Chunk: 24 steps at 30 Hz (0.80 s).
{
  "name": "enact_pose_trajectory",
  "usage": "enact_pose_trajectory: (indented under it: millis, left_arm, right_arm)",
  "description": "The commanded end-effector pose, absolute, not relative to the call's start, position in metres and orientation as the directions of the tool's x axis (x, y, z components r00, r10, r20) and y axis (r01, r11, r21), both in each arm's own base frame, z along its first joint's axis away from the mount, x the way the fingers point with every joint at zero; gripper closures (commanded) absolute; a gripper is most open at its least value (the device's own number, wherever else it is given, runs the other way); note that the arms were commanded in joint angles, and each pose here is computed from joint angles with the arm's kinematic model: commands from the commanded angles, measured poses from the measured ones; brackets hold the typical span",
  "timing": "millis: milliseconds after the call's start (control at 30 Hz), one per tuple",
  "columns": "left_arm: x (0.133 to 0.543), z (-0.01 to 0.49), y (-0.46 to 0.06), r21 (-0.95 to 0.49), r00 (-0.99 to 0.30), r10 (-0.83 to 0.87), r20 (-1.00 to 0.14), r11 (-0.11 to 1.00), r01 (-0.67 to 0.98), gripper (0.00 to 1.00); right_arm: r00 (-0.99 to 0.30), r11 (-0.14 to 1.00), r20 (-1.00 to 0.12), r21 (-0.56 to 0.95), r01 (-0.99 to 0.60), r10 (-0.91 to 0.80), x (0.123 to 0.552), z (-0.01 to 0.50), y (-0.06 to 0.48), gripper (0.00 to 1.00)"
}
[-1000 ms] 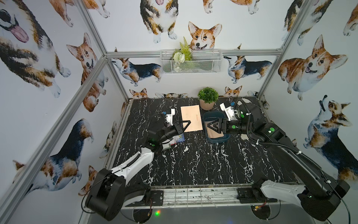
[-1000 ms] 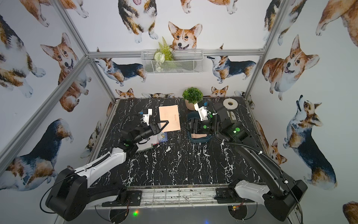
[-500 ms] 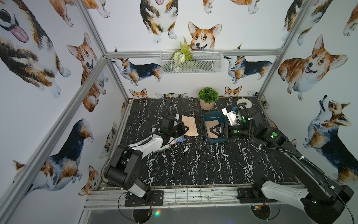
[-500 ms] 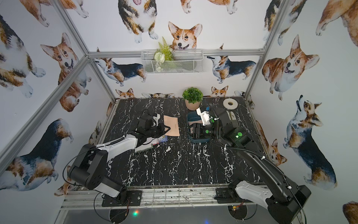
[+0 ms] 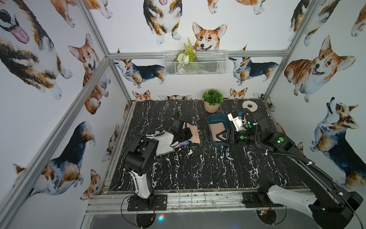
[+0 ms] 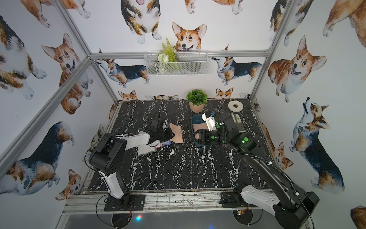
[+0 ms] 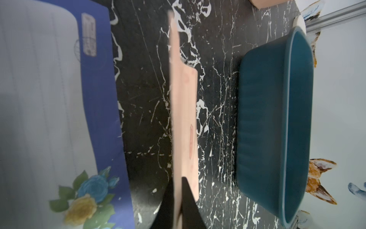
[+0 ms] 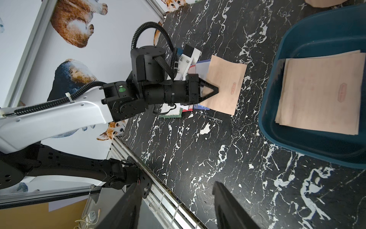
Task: Take out the stationery paper from the storage box
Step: Place the stationery paper at the center of the board.
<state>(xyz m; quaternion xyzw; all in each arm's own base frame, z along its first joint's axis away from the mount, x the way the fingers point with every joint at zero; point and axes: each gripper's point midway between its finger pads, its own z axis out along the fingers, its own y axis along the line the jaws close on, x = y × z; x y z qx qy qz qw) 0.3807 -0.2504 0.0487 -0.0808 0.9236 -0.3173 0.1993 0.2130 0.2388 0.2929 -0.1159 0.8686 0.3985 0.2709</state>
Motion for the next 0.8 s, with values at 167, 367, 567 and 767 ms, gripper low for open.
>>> enact_pose_trajectory:
  millis: [167,367,567,767]
  left_arm:
    - [0.375,0.058,-0.239,-0.413,-0.898,-0.165,-0.408,0.911,0.02,0.46]
    - [0.37,0.09,-0.22,-0.187,-0.879,-0.05,-0.475,0.981,0.044,0.34]
    - [0.354,0.131,-0.188,-0.021,-0.846,0.012,-0.533,0.999,0.028,0.34]
    - [0.316,0.218,-0.159,-0.367,-0.655,-0.251,-0.713,0.929,0.045,0.2]
  right_arm:
    - [-0.824,0.66,-0.566,0.618,-0.427,-0.003,0.212,0.289,0.239,0.34]
    - [-0.827,0.654,-0.562,0.627,-0.424,0.002,0.213,0.29,0.241,0.34]
    - [-0.84,0.626,-0.543,0.658,-0.418,0.01,0.219,0.284,0.251,0.33]
    - [-0.893,0.507,-0.45,0.77,-0.388,-0.001,0.237,0.257,0.295,0.33]
